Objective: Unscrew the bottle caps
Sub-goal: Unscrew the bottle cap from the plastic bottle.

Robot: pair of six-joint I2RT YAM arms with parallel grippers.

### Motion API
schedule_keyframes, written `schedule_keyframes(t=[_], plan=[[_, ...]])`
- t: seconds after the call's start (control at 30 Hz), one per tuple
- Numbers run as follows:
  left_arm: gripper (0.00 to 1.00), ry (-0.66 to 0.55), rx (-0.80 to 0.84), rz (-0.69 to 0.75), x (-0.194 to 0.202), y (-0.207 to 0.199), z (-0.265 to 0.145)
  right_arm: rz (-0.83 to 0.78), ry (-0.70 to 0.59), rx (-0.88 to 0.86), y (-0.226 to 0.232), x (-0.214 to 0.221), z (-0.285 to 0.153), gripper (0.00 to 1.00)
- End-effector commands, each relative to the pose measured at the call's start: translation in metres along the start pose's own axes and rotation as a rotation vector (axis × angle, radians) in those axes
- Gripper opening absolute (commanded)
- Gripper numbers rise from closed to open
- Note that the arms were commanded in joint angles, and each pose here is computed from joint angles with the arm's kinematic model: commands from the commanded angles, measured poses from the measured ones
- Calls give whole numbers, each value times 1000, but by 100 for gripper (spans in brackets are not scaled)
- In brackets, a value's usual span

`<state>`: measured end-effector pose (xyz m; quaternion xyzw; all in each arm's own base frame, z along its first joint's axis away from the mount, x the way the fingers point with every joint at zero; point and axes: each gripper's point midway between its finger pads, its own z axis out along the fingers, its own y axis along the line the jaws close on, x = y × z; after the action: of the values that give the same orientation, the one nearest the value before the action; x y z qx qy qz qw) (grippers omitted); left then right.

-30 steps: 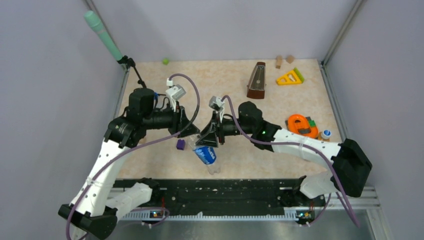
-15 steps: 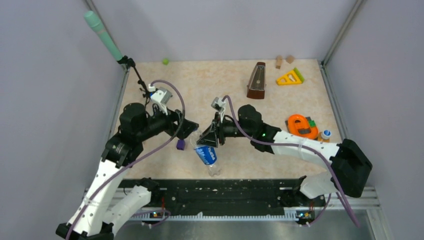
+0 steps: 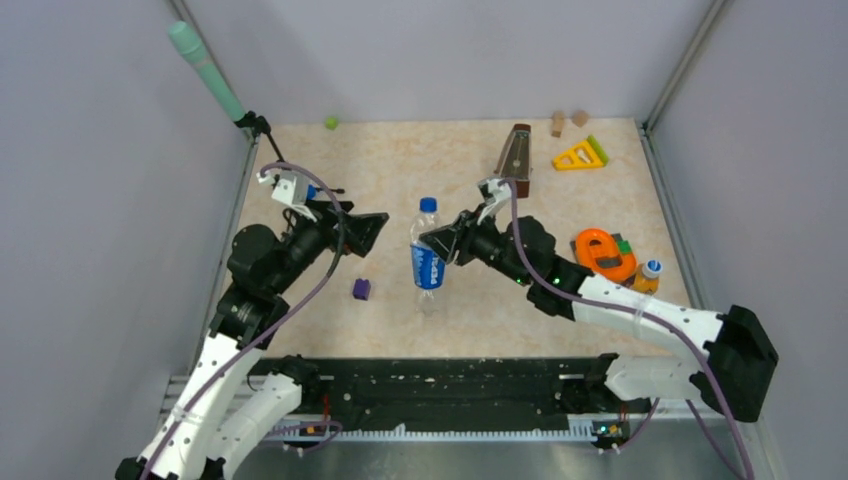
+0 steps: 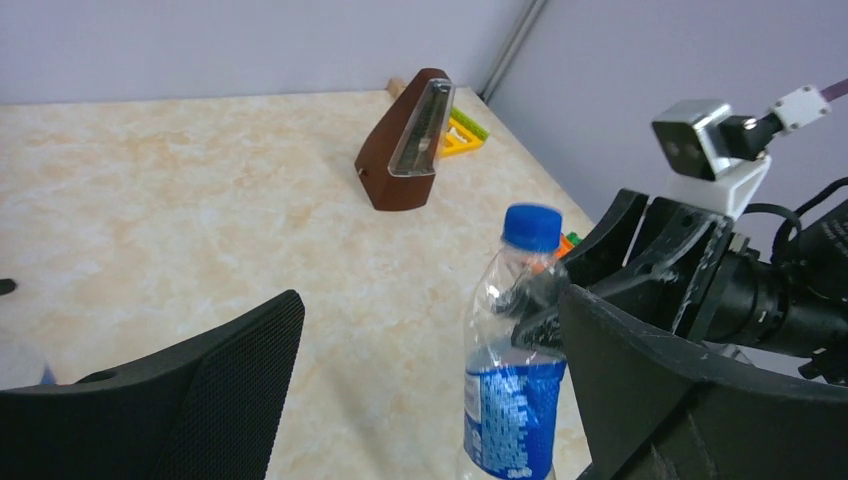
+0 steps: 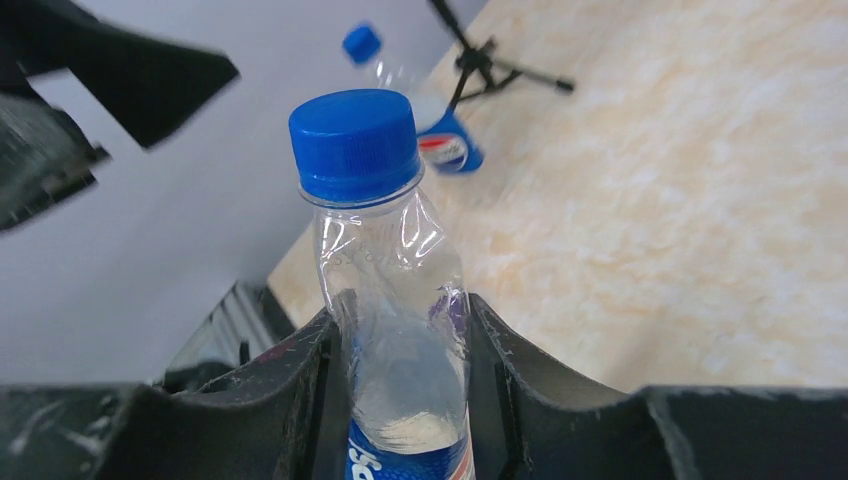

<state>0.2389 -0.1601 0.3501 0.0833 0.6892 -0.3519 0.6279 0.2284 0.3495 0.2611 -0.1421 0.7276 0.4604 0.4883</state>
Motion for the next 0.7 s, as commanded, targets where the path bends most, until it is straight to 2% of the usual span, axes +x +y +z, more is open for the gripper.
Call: schedule_keyframes(t=[0.0, 0.13, 0.2, 0.3, 0.33, 0.47, 0.57, 0.67], plan=[[98, -108, 171, -48, -20, -29, 13, 9, -302, 170, -21, -73, -15, 0], [98, -148, 248, -66, -2, -32, 9, 68, -317, 170, -29, -59, -32, 0], [98, -130, 324, -69, 22, -36, 6, 103, -328, 155, -35, -46, -44, 0], [98, -125, 393, -85, 38, -41, 3, 139, -368, 174, -46, -40, -63, 0], [98, -86, 460, -92, 46, -49, 6, 143, -385, 187, -49, -42, -72, 0], [98, 46, 533, -98, 66, -56, 16, 103, -423, 114, -36, -52, -80, 0], [97, 67, 588, -103, 72, -64, 16, 66, -451, 34, -19, -63, -85, 0], [97, 138, 671, -98, 84, -77, 15, 43, -458, -35, -5, -67, -88, 0]])
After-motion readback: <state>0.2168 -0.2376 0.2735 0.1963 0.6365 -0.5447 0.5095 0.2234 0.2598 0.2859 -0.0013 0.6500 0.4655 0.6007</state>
